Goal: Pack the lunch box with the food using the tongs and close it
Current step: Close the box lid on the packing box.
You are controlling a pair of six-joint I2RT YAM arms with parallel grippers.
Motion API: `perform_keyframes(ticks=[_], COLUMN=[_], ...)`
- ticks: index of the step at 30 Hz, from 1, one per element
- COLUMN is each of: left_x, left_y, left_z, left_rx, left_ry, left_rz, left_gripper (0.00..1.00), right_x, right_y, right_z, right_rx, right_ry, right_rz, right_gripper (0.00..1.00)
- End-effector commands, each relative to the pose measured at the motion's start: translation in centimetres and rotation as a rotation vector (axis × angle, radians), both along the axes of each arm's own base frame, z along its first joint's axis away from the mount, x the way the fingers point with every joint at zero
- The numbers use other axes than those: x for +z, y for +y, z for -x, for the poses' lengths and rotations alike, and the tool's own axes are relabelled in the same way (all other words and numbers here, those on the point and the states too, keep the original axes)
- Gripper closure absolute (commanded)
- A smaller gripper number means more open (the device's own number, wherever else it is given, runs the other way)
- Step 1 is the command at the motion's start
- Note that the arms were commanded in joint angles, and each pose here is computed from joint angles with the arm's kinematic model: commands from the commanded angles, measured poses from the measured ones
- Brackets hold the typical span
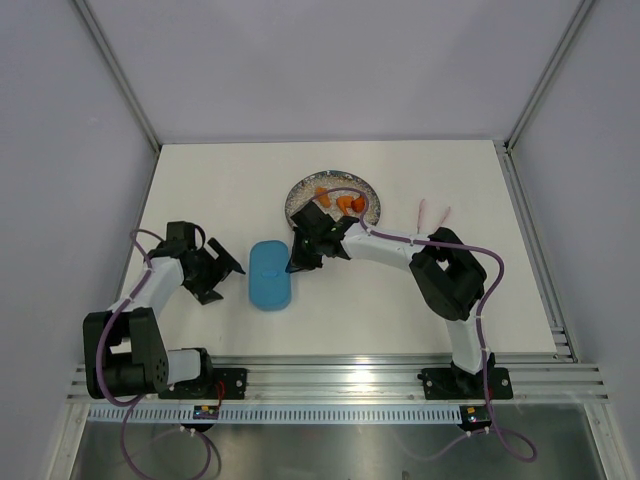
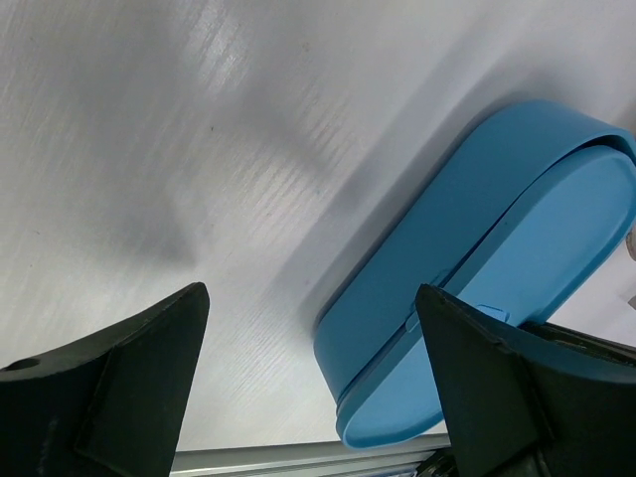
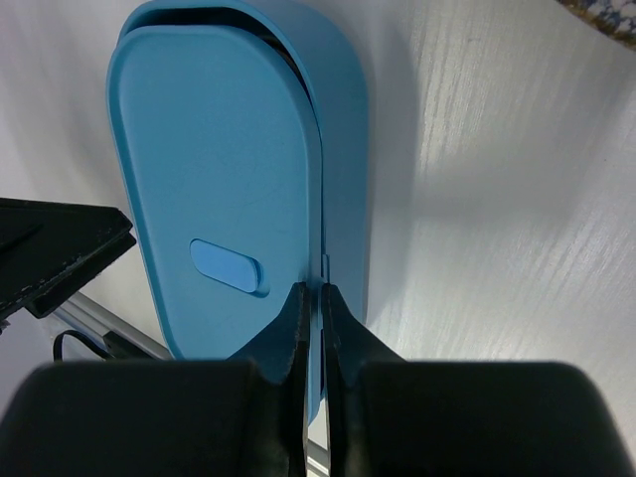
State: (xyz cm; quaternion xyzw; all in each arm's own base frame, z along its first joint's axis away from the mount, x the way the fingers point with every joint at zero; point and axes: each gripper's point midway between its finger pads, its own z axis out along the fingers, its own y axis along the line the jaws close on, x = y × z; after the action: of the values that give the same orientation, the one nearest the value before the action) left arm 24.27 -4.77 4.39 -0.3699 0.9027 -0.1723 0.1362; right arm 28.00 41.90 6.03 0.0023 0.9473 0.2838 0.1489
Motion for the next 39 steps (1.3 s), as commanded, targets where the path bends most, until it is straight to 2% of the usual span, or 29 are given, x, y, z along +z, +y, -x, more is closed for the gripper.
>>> perform_keyframes(ticks=[1,33,39], left_x=[1.3,1.7,1.6], left_y=[0.3,0.3,0.2], left_z=[-0.8,-1.0,-0.9], left_rx=[-0.009,-0.027,-0.028], left_ry=[-0.047,-0.048,-0.045], left_rz=[-0.023,-0.022,-0.021], left_gripper=[0.11,0.11,0.11], right_x=[1.6,5.0,4.0], right_y=[0.2,0.6,0.7], right_z=[-1.0,-2.9,-2.7], right_rx=[-0.014,0.017,0.030], right_ry=[-0.069,-0.193,-0.174], right_rz=[-0.010,-0.008,0.004], right_gripper=[1.00,1.00,1.00])
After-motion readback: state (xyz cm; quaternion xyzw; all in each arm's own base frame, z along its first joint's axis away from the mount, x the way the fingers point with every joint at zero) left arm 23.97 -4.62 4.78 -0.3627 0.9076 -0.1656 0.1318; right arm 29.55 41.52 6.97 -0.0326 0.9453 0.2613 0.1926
